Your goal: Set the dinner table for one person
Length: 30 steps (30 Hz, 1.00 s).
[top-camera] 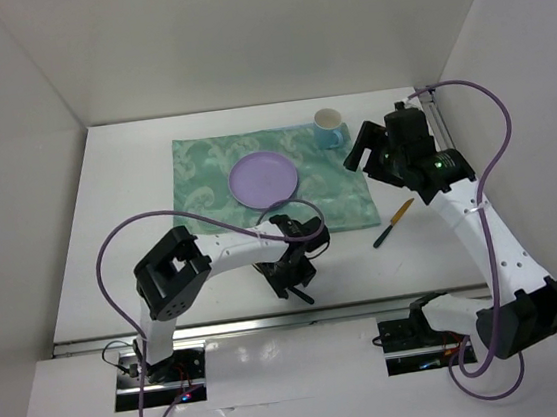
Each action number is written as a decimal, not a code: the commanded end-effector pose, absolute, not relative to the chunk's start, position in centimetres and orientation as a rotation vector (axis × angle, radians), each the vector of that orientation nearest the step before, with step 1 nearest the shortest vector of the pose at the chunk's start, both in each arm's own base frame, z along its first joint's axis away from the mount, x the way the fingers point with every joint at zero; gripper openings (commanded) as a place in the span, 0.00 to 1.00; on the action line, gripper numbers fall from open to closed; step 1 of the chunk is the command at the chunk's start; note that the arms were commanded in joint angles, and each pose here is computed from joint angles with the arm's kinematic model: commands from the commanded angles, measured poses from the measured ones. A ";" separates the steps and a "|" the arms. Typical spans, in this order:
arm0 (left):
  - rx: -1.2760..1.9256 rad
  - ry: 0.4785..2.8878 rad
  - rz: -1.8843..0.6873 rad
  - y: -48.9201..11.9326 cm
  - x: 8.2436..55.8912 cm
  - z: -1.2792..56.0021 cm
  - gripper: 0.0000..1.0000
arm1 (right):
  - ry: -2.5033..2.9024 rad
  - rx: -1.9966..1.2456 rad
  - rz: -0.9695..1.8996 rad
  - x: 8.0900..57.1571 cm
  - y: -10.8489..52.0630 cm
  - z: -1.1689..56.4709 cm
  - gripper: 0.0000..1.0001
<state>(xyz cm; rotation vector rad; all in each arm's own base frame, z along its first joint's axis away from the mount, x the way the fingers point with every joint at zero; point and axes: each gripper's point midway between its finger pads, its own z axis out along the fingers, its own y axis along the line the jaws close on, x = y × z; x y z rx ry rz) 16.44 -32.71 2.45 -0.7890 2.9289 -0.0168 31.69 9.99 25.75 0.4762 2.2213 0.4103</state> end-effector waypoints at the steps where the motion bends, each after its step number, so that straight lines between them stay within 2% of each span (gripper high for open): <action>1: -0.869 2.938 0.024 -32.6 15.7 2.2 0.69 | 2.209 0.446 0.407 30.8 9.6 26.2 0.88; 4: -0.900 2.918 0.029 -32.5 15.8 1.9 0.66 | 2.218 0.447 0.403 30.7 9.6 25.8 0.88; 6: -0.913 2.919 0.063 -32.2 15.7 0.9 0.61 | 2.218 0.447 0.403 30.7 9.6 25.8 0.88; 8: -0.928 2.904 0.072 -32.1 15.9 1.1 0.49 | 2.227 0.449 0.399 30.7 9.6 25.4 0.88; 9: -0.945 2.898 0.071 -32.2 15.9 1.1 0.39 | 2.228 0.438 0.395 30.6 9.5 25.4 0.88; 11: -0.945 2.899 0.085 -31.9 15.7 0.9 0.28 | 2.222 0.453 0.380 30.8 9.1 25.4 0.88; 12: -0.959 2.894 0.077 -31.8 15.7 1.2 0.17 | 2.224 0.442 0.375 30.8 9.0 25.4 0.88; 14: -0.958 2.896 0.101 -31.3 15.0 1.9 0.02 | 2.215 0.441 0.379 30.9 9.1 25.6 0.88; 20: -0.884 2.844 0.077 -29.3 14.0 6.3 0.00 | 2.235 0.434 0.372 31.3 8.8 24.8 0.88; 23: -0.751 2.772 0.121 -26.4 14.7 9.1 0.00 | 2.234 0.440 0.368 31.8 8.4 24.6 0.88; 24: -0.702 2.733 0.218 -24.0 15.2 9.8 0.00 | 2.248 0.426 0.371 31.6 8.6 24.2 0.88; 29: -0.631 2.644 0.175 -16.7 22.9 13.5 0.00 | 2.310 0.489 0.331 30.9 7.3 21.1 0.88; 30: -0.462 2.643 0.183 -15.2 24.2 14.4 0.00 | 2.317 0.512 0.326 30.8 7.1 20.7 0.88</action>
